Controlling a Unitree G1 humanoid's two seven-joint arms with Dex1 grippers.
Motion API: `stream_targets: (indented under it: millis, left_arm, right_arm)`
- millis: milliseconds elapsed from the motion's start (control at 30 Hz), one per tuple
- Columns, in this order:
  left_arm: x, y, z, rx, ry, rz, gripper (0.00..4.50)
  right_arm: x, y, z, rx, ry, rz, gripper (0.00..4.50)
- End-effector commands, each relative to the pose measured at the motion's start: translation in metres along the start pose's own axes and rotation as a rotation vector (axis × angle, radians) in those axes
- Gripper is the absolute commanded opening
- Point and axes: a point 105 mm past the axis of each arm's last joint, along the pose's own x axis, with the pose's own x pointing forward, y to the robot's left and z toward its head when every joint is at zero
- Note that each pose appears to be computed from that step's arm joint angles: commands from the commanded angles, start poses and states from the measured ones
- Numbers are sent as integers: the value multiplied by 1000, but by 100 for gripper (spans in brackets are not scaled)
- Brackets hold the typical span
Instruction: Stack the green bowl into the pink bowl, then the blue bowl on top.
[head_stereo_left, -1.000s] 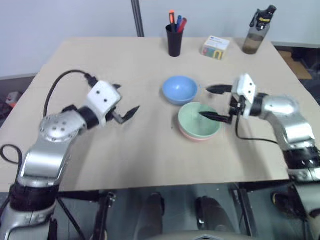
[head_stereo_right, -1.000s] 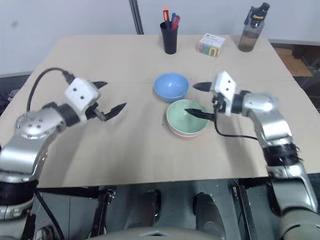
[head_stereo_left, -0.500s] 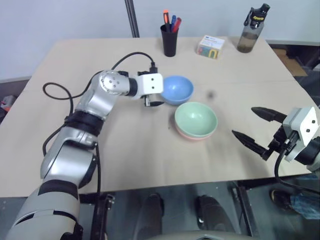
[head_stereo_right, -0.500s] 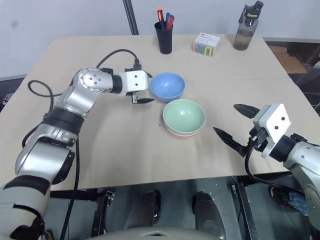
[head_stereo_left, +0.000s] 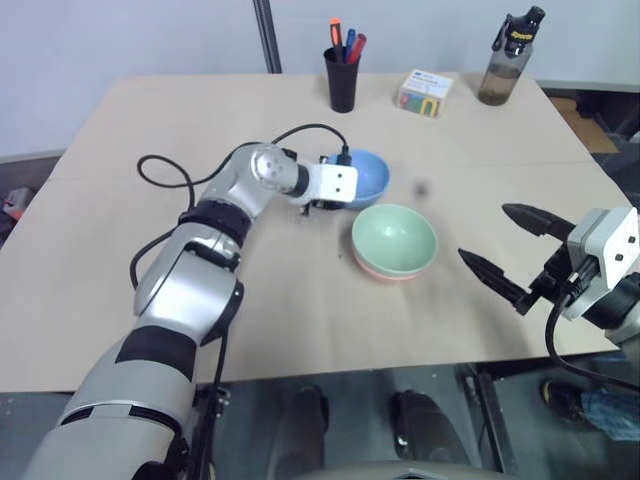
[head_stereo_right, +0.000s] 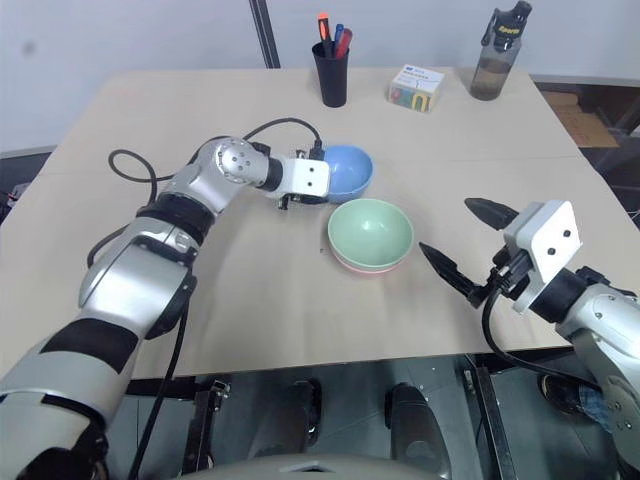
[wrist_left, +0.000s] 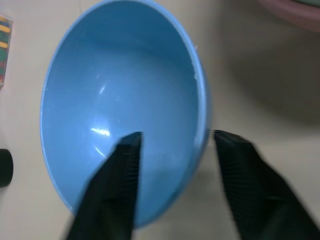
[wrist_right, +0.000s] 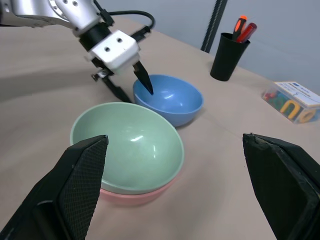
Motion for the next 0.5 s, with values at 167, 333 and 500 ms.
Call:
stream_targets:
  millis: [167,333,500]
  left_arm:
    - [-17,17,16,70,-79,44,3]
    - [-57,19,59,148,-343,19,3]
    - [-102,2,101,158,-585,-80,3]
  right_arm:
    - [1,-3,8,-53,-27,-11,450]
    - [-4,-6,4,-56,-14,-23,450]
    - [-14,-10,-3,-55,17,-55,450]
